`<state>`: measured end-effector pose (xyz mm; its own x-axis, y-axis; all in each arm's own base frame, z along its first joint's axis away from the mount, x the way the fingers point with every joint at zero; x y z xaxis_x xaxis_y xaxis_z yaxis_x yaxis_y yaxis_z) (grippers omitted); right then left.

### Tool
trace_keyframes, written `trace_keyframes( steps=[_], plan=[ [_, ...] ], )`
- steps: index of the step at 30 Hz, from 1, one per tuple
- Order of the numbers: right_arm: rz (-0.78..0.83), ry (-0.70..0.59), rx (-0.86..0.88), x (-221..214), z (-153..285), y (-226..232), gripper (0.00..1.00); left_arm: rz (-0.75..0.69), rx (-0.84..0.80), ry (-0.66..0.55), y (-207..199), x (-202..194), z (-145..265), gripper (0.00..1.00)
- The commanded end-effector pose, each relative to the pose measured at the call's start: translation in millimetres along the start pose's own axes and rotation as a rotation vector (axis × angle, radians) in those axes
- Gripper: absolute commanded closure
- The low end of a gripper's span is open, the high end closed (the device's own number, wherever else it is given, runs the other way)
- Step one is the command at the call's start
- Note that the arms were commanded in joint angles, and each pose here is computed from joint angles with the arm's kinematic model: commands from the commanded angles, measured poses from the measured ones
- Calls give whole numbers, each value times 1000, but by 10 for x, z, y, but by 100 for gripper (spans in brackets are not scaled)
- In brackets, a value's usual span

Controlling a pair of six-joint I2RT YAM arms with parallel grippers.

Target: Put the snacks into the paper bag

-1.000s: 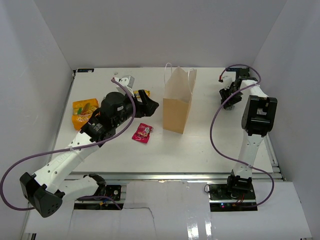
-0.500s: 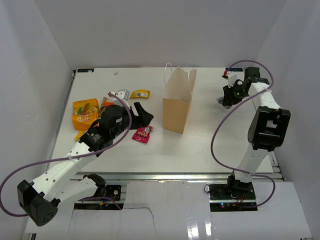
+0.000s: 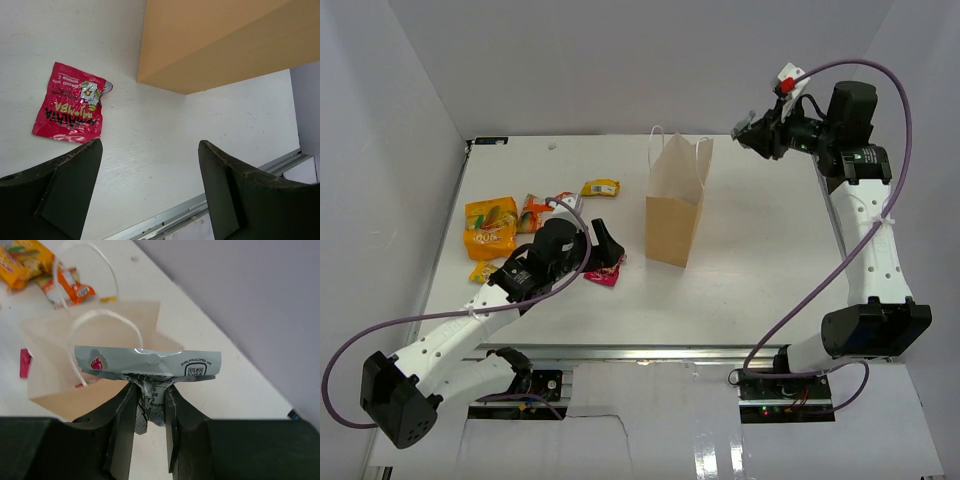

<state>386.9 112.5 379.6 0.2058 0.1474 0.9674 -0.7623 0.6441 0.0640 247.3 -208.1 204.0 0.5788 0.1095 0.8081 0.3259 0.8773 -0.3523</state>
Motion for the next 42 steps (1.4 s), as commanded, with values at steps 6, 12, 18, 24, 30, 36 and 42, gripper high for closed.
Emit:
trace_keyframes(
  steps=[6,12,18,24,30,36,42],
  plan=[
    [146,-224,161,1040,-366,928,85,6,54,72,152,-275,-34,12],
    [177,-210,134,1015,-750,1009,84,24,62,76,183,-324,2,12],
    [202,-131,114,697,-1011,984,78,39,117,109,293,-427,30,12],
    [205,-87,75,498,-1044,920,66,47,160,140,359,-499,13,12],
    [208,-86,54,471,-969,926,42,47,198,160,417,-537,-25,12],
    [214,-118,52,598,-860,971,36,21,234,191,463,-570,-108,12],
    [217,-167,47,804,-644,1055,30,-92,255,257,520,-624,-290,11]
  ],
)
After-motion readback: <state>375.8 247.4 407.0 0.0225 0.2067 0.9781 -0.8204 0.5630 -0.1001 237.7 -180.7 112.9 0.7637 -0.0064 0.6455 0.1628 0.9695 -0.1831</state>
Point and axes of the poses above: each gripper's point midway between its finger pads, its own z axis back along the fingers, its own y axis along the line the jaws close on, x = y × z, the point moved 1 cm from there along z, back along the fingers, and after that the axes turned 12 degrees about -z, right-handed, at the moved point
